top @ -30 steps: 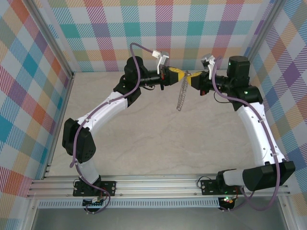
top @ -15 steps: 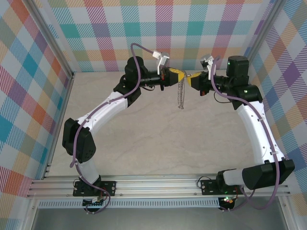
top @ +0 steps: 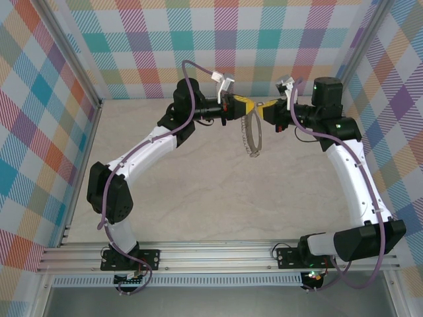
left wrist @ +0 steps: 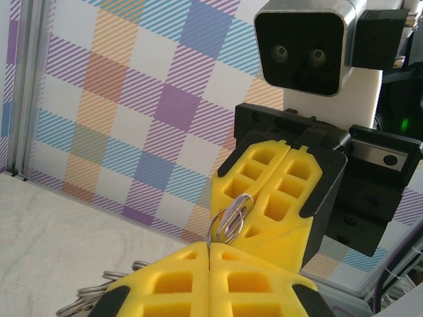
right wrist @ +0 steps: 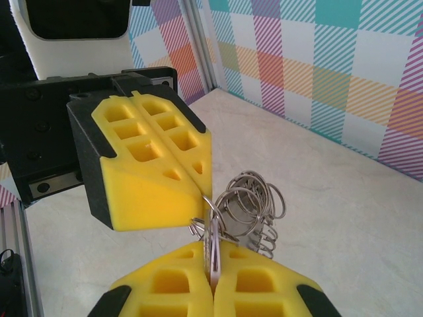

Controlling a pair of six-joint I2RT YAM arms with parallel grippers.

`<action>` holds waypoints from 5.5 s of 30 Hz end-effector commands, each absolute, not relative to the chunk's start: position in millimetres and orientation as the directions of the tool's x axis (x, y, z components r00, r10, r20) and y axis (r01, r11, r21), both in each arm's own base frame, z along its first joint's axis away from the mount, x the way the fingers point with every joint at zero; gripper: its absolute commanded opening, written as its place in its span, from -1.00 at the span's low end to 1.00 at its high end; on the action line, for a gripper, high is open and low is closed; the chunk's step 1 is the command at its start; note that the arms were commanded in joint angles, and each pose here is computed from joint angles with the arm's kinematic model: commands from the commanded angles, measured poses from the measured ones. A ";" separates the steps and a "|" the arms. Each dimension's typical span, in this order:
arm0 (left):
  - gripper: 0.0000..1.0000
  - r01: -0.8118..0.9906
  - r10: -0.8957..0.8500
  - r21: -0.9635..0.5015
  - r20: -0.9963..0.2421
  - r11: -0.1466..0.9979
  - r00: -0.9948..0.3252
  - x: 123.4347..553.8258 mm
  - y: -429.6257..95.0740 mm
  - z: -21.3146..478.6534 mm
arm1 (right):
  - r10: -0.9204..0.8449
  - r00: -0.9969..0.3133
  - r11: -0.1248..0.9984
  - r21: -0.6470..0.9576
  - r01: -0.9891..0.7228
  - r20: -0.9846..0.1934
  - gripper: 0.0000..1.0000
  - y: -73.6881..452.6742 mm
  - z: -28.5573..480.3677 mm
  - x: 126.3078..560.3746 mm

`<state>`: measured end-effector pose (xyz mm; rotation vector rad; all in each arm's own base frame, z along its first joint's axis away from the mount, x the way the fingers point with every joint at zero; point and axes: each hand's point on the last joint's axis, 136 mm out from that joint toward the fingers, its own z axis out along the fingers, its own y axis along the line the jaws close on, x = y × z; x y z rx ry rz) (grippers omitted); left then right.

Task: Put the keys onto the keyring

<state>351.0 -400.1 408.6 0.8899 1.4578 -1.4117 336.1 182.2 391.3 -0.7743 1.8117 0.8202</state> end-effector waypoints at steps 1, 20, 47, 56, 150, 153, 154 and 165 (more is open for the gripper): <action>-1.00 0.953 -0.107 -0.294 -0.952 0.070 -0.286 346.3 -400.2 428.0 | -0.140 -0.276 0.563 0.153 -0.812 -0.951 -1.00 184.4 409.0 335.8; -1.00 0.955 -0.154 -0.282 -0.952 0.094 -0.266 347.9 -395.8 441.2 | -0.129 -0.326 0.583 0.195 -0.789 -0.937 -1.00 180.9 382.6 330.6; -1.00 0.952 -0.155 -0.291 -0.949 0.093 -0.275 351.2 -398.0 438.1 | -0.093 -0.378 0.534 0.274 -0.800 -0.921 -1.00 189.9 374.1 331.7; -1.00 0.951 -0.148 -0.295 -0.948 0.089 -0.281 351.0 -398.8 435.6 | -0.131 -0.332 0.561 0.207 -0.802 -0.934 -1.00 186.3 384.4 338.0; -0.06 0.720 -0.231 -0.419 -0.907 0.553 -0.351 408.0 -276.5 390.0 | -0.083 -0.579 0.550 0.447 -0.705 -0.811 -1.00 214.4 303.5 457.8; -0.06 0.716 -0.225 -0.424 -0.905 0.556 -0.361 408.3 -275.8 387.7 | -0.073 -0.614 0.585 0.465 -0.664 -0.786 -1.00 212.4 281.9 472.3; -0.06 0.715 -0.223 -0.424 -0.905 0.556 -0.363 408.5 -275.7 387.6 | -0.070 -0.629 0.606 0.468 -0.643 -0.775 -1.00 210.3 271.1 476.5; -0.06 0.706 -0.222 -0.455 -0.888 0.542 -0.402 407.0 -278.0 382.3 | 0.008 -0.770 0.730 0.530 -0.431 -0.638 -1.00 175.3 177.2 468.0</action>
